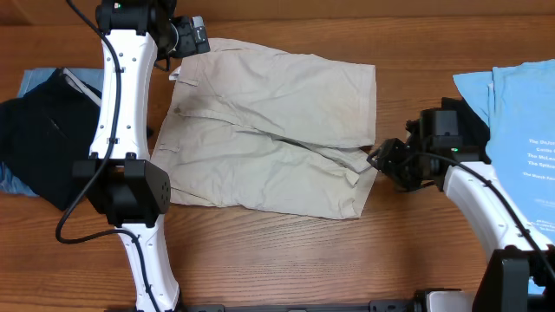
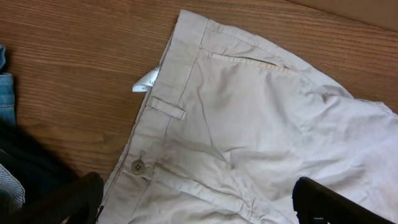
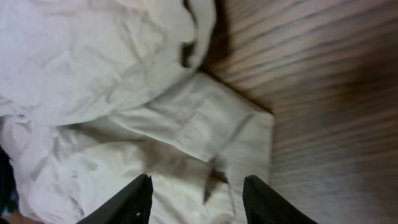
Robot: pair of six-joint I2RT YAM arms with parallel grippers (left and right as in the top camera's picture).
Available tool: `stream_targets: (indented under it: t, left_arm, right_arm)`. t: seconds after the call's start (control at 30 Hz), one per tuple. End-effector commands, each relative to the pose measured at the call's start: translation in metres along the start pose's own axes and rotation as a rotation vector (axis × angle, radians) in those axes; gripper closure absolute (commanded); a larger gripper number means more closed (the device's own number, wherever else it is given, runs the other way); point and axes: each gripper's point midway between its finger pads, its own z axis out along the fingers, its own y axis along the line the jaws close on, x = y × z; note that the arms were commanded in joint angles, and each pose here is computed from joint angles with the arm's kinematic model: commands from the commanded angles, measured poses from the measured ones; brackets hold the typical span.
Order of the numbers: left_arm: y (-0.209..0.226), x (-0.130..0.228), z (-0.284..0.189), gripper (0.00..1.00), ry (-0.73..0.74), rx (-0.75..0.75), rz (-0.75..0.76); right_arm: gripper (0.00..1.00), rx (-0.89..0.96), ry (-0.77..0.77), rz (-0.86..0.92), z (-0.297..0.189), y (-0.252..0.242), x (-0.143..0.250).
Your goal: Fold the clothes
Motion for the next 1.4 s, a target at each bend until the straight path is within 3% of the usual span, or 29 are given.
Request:
stream_targets:
  t: [0.0,0.13,0.57,0.83,0.97,1.17,1.3,1.37]
  left_arm:
    - [0.002,-0.004,-0.003,0.0,-0.013,-0.001,-0.021]
    - [0.002,-0.004,-0.003,0.0,-0.012,-0.002,-0.021]
    - [0.002,-0.004,-0.003,0.0,-0.013,-0.001,-0.021]
    - [0.002,-0.004,-0.003,0.0,-0.013,-0.001,-0.021]
    - [0.002,-0.004,-0.003,0.0,-0.013,-0.001,-0.021]
    - [0.002,-0.004,-0.003,0.0,-0.013,-0.001,-0.021]
    - [0.002,-0.004,-0.003,0.0,-0.013,-0.001,-0.021]
    - [0.002,-0.004,-0.003,0.0,-0.013,-0.001,-0.021]
  right_arm:
    - [0.49,0.007,0.01,0.077,0.015,0.012,0.01]
    - [0.49,0.113,-0.017,0.089,0.03,-0.003,0.009]
    - [0.5,0.1,0.017,0.144,0.053,-0.006,0.01]
    - [0.59,0.076,-0.011,0.136,0.054,-0.001,0.003]
    - [0.59,0.072,-0.026,0.146,0.054,0.0,0.0]
    - [0.49,0.09,-0.013,0.174,0.054,-0.004,0.004]
    - [0.5,0.096,-0.008,0.213,0.054,-0.005,0.006]
    - [0.55,0.101,-0.004,0.247,0.054,-0.007,0.008]
